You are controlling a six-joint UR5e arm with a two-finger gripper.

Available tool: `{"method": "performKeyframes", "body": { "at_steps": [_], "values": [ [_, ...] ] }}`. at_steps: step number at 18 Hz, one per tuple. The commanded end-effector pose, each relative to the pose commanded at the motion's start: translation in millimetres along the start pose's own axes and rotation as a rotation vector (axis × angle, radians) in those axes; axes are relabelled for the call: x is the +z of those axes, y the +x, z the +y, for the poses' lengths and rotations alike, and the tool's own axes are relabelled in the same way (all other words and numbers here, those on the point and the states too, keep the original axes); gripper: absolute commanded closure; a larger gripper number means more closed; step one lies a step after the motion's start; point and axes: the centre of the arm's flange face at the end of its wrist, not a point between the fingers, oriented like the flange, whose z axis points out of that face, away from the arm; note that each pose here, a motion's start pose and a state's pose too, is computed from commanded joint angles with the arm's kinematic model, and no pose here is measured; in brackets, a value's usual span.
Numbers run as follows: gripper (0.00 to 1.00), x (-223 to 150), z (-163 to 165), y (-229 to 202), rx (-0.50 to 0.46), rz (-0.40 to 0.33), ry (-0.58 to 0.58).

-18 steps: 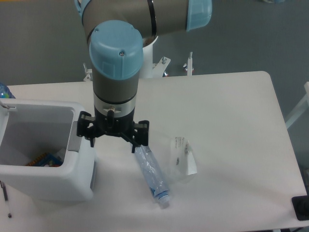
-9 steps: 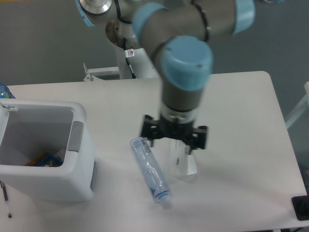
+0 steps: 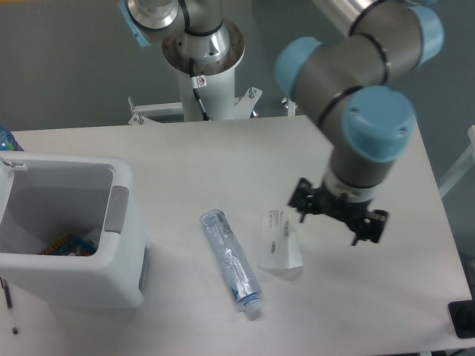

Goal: Open the trash can

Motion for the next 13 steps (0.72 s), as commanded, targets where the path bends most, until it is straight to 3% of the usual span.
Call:
{"method": "performKeyframes", "body": {
  "at_steps": [2,6,13],
  "values": [
    [0.00,8,15,-11,0.021,-0.001,-0.040],
    [0.00,27,30,-32,0.150,-0.005,-0.055],
    [0.00,32,31,-29,0.164,-0.006,-0.085]
  ]
}}
